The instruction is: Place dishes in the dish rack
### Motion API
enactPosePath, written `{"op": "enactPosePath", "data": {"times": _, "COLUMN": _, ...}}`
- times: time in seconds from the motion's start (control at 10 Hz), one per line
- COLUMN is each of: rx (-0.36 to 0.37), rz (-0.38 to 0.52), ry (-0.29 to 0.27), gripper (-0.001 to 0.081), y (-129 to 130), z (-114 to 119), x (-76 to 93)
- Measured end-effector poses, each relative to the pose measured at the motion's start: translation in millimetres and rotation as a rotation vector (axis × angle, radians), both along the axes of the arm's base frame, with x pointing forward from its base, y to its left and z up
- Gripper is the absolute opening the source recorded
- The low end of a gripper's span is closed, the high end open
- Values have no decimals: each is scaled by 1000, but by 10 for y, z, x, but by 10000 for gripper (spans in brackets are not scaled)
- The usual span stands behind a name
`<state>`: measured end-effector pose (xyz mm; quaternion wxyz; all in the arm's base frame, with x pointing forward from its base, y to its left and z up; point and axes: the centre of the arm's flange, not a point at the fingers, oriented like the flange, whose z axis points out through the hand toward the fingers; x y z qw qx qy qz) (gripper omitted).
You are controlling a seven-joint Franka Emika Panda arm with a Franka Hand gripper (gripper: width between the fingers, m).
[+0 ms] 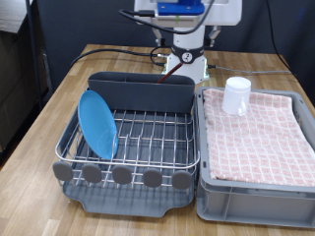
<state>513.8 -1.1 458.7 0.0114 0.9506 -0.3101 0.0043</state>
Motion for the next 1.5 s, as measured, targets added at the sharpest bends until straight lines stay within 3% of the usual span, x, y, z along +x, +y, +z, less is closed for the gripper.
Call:
{"op": "enactPosePath", "data": {"times": 0.5, "rx": -12, "rz": -115, "ry": 51, "gripper": 803, "y": 868, "z": 61, "x": -218}}
{"op": "enactPosePath", "data": {"times": 0.8, "rx": -13, "rz": -104, "ry": 68, "gripper": 803, "y": 1306, "z": 51, "x": -434}}
{"op": "enactPosePath", "data": {"times": 1.2, "rx": -13, "rz": -33, "ry": 51, "gripper": 803, "y": 1515, "z": 30, "x": -602}}
{"op": "enactPosePath", "data": {"times": 1.5, "rx": -35, "rz": -14, "ry": 78, "gripper": 803, "y": 1530, "z": -19, "x": -587}}
